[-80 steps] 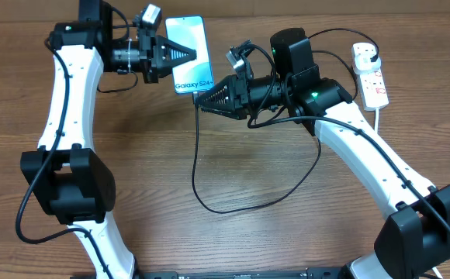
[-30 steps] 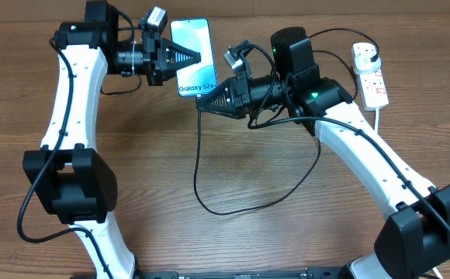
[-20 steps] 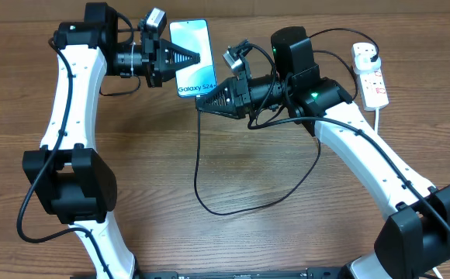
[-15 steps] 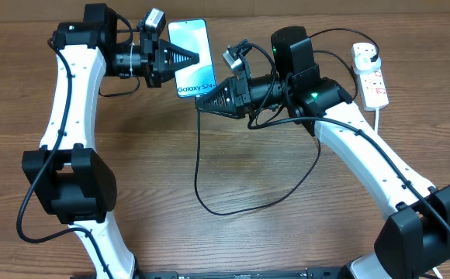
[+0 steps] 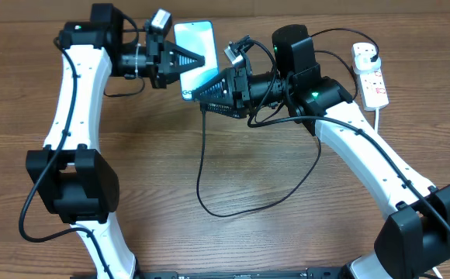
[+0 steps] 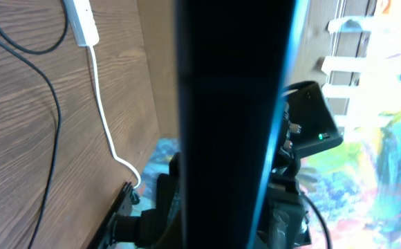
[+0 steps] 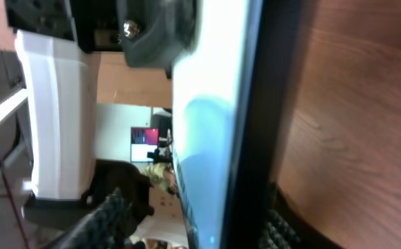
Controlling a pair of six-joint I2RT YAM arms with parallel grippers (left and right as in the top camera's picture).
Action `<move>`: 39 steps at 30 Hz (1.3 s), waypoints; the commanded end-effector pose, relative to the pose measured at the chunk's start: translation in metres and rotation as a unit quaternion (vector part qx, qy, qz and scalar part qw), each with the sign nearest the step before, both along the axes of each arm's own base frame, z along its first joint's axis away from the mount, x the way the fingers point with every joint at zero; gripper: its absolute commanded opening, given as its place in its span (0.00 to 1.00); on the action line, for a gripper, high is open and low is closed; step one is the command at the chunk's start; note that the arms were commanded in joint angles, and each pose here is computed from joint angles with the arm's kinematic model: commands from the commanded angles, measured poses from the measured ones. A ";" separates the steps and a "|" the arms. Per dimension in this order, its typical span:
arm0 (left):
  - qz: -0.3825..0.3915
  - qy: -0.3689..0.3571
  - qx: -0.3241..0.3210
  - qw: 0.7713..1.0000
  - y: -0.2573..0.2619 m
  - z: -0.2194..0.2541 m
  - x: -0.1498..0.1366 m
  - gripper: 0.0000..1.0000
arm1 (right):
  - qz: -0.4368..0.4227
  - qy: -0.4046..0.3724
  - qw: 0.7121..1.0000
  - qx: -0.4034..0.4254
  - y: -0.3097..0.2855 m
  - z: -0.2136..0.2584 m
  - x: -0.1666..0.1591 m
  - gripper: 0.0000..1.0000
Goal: Plug charger to phone and switch on socket
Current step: 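Tilt the phone down toward the table with the left gripper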
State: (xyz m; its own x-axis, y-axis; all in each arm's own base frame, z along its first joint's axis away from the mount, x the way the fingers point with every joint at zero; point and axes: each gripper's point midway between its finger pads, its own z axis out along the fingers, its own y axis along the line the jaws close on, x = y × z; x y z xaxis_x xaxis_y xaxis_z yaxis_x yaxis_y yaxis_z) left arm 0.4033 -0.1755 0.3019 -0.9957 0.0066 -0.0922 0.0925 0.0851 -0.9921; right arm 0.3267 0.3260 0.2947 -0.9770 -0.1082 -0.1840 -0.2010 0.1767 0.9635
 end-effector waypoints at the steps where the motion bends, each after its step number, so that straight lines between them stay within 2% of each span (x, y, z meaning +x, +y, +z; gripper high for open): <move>1: 0.001 -0.022 -0.016 1.000 0.003 0.014 -0.002 0.04 | -0.012 0.002 1.000 -0.006 -0.001 -0.002 0.006 0.76; 5: 0.034 -0.001 0.051 0.998 0.019 -0.008 0.011 0.04 | -0.011 0.009 1.000 -0.011 -0.002 -0.005 0.005 0.85; 10: 0.069 -0.011 0.146 0.987 0.039 -0.039 0.025 0.04 | -0.023 0.004 0.999 -0.041 -0.006 -0.021 0.006 0.96; 13: 0.080 -0.012 0.198 0.977 0.047 -0.055 0.029 0.04 | -0.056 0.015 0.994 -0.089 -0.013 -0.042 0.011 0.99; 22: 0.105 0.010 0.298 0.949 0.052 -0.085 0.036 0.04 | -0.147 0.041 0.961 -0.231 -0.045 -0.096 0.024 1.00; 27: 0.098 -0.010 0.325 0.941 0.041 -0.091 0.038 0.04 | -0.170 0.042 0.945 -0.275 -0.059 -0.110 0.026 1.00; 32: 0.089 -0.033 0.339 0.936 0.026 -0.096 0.042 0.04 | -0.171 0.046 0.943 -0.282 -0.061 -0.112 0.025 1.00; 36: 0.080 0.002 0.336 0.939 0.014 -0.118 0.045 0.04 | -0.169 0.050 0.942 -0.285 -0.061 -0.114 0.023 1.00; 39: 0.059 0.032 0.310 0.948 0.005 -0.136 0.046 0.04 | -0.168 0.050 0.942 -0.287 -0.062 -0.114 0.023 1.00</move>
